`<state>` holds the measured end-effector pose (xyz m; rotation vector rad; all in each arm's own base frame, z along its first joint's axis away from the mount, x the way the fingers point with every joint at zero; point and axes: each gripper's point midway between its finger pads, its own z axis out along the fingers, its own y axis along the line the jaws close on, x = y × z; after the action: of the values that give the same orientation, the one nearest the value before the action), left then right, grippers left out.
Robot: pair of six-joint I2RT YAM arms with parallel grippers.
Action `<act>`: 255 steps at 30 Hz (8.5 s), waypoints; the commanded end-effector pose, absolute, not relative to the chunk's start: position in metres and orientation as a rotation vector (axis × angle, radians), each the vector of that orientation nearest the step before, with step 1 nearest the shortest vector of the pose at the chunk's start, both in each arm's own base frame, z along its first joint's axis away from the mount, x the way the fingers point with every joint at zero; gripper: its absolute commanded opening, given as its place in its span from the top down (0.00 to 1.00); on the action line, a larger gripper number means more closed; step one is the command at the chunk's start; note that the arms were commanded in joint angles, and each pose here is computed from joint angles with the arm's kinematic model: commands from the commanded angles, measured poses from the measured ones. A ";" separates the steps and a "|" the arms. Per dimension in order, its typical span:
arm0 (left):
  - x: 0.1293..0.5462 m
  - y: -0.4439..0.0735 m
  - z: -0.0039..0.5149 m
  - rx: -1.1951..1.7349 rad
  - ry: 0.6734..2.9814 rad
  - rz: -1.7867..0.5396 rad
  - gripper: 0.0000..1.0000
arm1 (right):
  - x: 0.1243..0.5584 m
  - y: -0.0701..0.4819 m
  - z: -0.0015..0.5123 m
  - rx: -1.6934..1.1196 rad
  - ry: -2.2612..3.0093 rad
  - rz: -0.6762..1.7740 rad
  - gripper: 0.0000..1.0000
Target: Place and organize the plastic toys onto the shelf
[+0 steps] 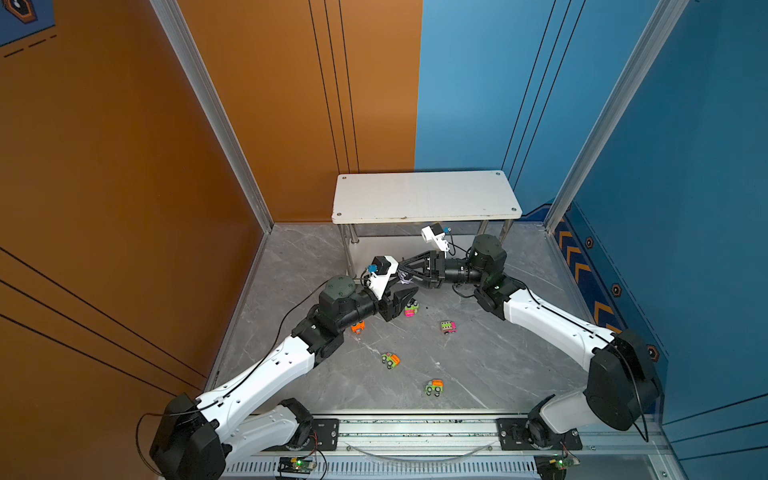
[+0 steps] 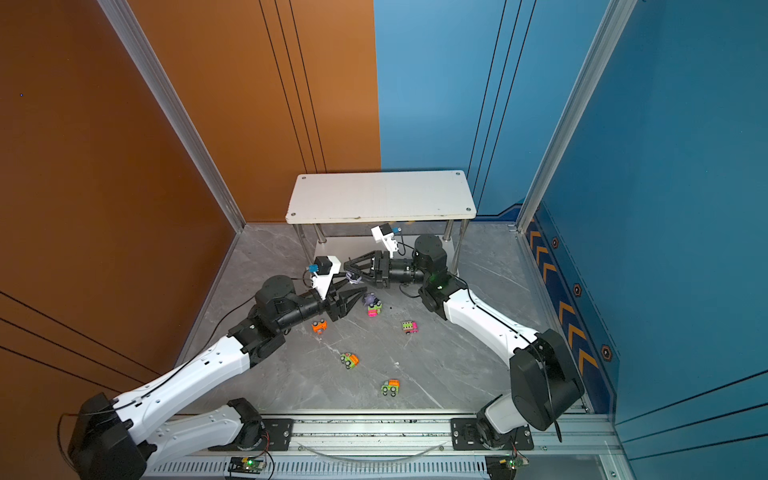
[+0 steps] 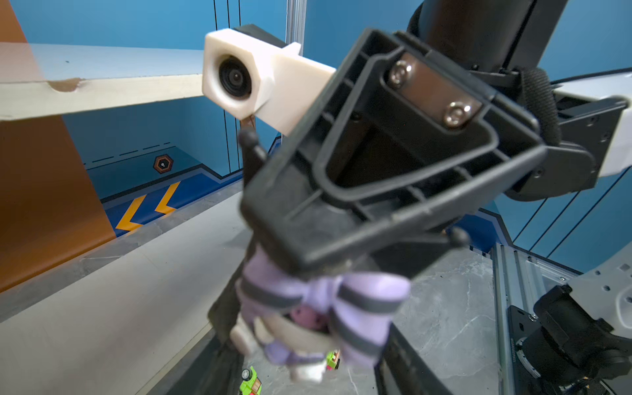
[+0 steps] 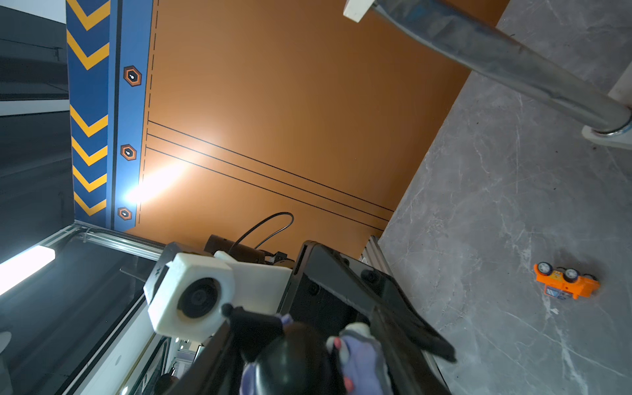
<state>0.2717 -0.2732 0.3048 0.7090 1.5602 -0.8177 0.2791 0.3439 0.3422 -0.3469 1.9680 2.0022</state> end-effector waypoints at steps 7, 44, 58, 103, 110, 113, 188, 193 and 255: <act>0.259 -0.252 0.358 0.690 1.380 -0.795 0.38 | 0.269 0.351 0.342 -0.401 1.972 2.046 0.58; 0.261 -0.260 0.345 0.796 1.474 -0.678 1.00 | 0.264 0.339 0.320 -0.488 2.146 1.597 0.23; 0.273 -0.266 0.310 0.796 1.575 -0.575 1.00 | 0.256 0.304 0.309 -0.730 2.198 0.890 0.31; 0.268 -0.276 0.309 0.788 1.587 -0.707 0.96 | 0.277 0.337 0.284 -0.869 2.206 1.134 1.00; 0.270 -0.272 0.309 0.754 1.596 -0.736 0.58 | 0.275 0.336 0.282 -0.891 2.194 1.143 1.00; 0.268 -0.271 0.313 0.742 1.583 -0.777 0.44 | 0.276 0.336 0.282 -0.894 2.192 1.150 1.00; 0.277 -0.250 0.290 0.597 1.680 -0.973 1.00 | 0.274 0.327 0.314 -0.946 2.132 1.073 0.91; 0.295 -0.239 0.239 0.559 1.869 -0.802 0.94 | 0.285 0.303 0.242 -0.824 2.381 0.931 0.81; 0.334 -0.239 0.108 0.421 2.255 -0.756 0.41 | 0.326 0.318 0.048 -0.853 2.537 0.364 0.52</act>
<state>0.3332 -0.2393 0.1032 0.4279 2.2722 -0.7349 0.3111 0.3169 0.0295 -0.9298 2.6000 0.3576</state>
